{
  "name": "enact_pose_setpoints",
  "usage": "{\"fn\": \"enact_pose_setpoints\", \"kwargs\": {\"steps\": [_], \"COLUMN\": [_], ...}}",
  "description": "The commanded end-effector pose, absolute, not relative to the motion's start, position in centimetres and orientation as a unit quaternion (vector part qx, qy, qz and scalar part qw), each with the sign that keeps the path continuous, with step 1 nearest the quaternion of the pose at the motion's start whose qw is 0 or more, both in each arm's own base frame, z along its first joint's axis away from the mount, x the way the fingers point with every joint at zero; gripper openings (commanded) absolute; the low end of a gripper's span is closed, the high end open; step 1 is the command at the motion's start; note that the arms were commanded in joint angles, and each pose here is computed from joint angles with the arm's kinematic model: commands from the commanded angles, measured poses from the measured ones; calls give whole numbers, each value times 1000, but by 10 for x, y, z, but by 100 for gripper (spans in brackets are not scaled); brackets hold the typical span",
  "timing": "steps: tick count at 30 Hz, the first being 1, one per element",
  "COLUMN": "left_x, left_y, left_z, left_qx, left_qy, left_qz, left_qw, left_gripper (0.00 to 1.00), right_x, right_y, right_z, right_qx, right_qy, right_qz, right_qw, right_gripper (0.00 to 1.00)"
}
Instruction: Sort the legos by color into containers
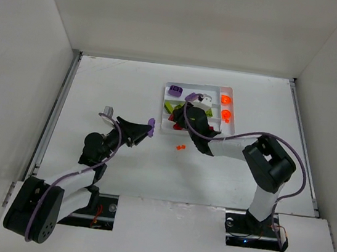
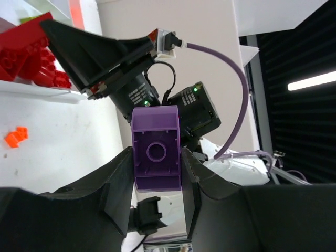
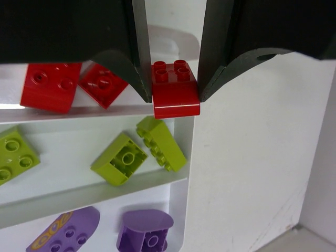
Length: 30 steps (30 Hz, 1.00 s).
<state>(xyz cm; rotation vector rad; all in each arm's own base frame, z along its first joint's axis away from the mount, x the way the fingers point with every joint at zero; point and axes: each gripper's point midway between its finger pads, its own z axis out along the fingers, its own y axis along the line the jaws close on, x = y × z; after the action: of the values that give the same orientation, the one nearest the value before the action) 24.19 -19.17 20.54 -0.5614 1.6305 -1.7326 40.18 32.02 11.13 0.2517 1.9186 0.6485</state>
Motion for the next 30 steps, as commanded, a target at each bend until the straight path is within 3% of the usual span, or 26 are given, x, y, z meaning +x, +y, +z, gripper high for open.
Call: {"fn": "enact_pose_setpoints", "kwargs": {"steps": [1,7,11,13,19,21,27,30], "left_x": [242,246,250,255,266,275,317,351], "left_y": [-190,-189,-193,-194,-209,-215,-257,-282], "left_z": [199,195,198,200,213,214,207,199], "left_qx": [-195,-193,-188,-192,-178,-175,-106,-69], "left_qy": [639,649,653,655,663,677,758,797], "left_qz": [-643,-623,-617,-611,-592,-570,-450,-387], "left_qw": [375,392,396,402,422,433,460,459], "left_gripper": [18,18,18,18,18,18,18,18], "right_x": [423,412,405,401,386,379,359,354], "right_y": [329,333,332,326,295,273,183,145], "right_z": [140,123,130,138,163,175,206,193], "right_qx": [183,194,189,184,180,178,194,213], "right_qy": [753,765,764,762,752,744,726,742], "right_qz": [297,300,304,300,300,291,246,202], "right_qw": [558,535,537,543,558,574,613,602], "right_gripper": [25,29,55,62,63,61,24,17]}}
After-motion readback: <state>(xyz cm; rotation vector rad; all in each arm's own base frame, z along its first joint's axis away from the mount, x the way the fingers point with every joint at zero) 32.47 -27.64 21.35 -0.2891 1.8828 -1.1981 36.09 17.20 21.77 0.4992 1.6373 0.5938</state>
